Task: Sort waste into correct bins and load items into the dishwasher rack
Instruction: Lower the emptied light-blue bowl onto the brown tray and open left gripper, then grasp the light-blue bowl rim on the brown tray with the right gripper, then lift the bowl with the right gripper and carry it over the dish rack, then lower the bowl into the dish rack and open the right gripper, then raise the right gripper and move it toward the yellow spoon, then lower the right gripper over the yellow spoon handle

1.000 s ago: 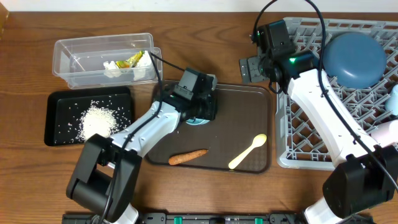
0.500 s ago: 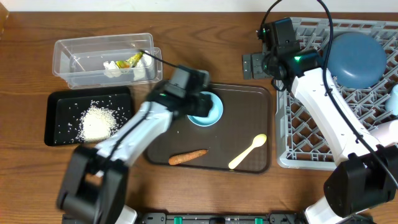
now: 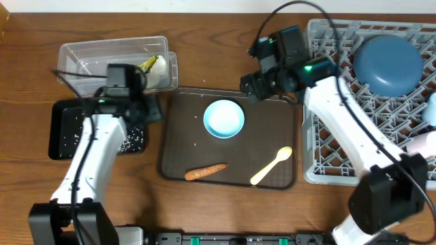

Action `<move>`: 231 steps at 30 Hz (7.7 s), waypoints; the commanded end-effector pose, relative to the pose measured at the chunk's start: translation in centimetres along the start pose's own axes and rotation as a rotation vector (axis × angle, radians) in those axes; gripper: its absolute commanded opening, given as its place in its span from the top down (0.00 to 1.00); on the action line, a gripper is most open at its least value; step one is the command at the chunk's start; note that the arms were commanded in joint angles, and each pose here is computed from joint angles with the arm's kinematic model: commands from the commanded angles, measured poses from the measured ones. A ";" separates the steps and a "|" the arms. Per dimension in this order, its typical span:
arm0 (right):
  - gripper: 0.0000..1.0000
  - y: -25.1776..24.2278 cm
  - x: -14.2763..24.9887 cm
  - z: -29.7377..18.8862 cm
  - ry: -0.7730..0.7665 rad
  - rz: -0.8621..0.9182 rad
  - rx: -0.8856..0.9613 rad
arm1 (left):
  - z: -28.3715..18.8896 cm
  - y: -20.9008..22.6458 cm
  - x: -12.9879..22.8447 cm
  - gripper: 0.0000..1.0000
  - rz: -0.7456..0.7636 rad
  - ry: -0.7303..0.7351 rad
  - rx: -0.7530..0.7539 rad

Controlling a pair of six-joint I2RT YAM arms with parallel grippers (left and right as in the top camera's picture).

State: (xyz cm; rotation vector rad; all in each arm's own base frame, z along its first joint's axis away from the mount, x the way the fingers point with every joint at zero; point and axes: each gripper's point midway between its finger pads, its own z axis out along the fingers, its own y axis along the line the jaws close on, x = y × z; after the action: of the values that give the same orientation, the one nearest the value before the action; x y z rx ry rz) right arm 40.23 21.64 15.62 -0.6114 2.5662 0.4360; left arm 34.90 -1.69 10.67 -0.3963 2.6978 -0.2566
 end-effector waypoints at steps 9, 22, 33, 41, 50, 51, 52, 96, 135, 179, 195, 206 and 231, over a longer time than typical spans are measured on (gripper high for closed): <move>0.41 3.7 5.9 8.2 0.250 -0.052 -0.089 | -0.6 1.7 -0.5 0.48 -0.100 -0.008 -0.030; 0.56 1.1 7.1 10.0 0.295 -0.042 0.058 | -0.6 1.7 -0.5 0.47 -0.099 -0.007 -0.030; 0.62 1.8 7.4 10.1 0.303 -0.012 0.054 | -0.6 1.7 -0.5 0.43 -0.100 -0.007 -0.030; 0.63 1.7 8.2 11.0 0.332 -0.006 0.055 | -0.6 1.7 -0.5 0.43 -0.100 -0.006 -0.030; 0.94 1.5 8.1 11.5 0.325 0.012 0.059 | -0.6 1.7 -0.5 0.43 -0.100 -0.007 -0.030; 0.98 1.5 8.1 11.5 0.324 0.013 0.060 | -0.6 1.7 -0.5 0.42 -0.100 -0.007 -0.030; 0.99 1.4 8.0 11.4 0.323 0.015 0.061 | -0.6 1.7 -0.5 0.42 -0.100 -0.007 -0.030; 0.99 -31.3 3.8 -14.2 0.052 0.322 1.563 | -0.6 1.7 -0.5 0.42 -0.100 -0.008 -0.030; 0.99 -26.5 0.1 -12.4 -0.002 0.185 1.643 | -0.6 1.7 -0.6 0.41 -0.099 -0.010 -0.029; 0.83 -21.1 6.5 -3.6 0.278 0.096 1.353 | -0.5 1.7 -0.7 0.41 -0.099 -0.013 -0.028; 0.32 -16.5 2.5 -5.2 0.055 0.270 0.885 | -0.5 1.7 -0.7 0.41 -0.098 -0.014 -0.028; 0.14 -3.2 2.9 -0.6 0.159 0.198 0.048 | -0.5 1.7 -0.7 0.40 -0.094 -0.012 -0.028; 0.01 -0.6 20.6 1.6 0.632 0.614 0.385 | -0.3 1.7 -0.6 0.41 -0.094 -0.007 -0.030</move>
State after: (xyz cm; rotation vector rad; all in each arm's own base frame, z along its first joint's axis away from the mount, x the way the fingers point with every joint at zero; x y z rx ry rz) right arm 25.47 14.94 4.26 0.2012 3.2952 -0.0647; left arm 34.55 0.01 10.49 -0.5368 2.6911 -0.2499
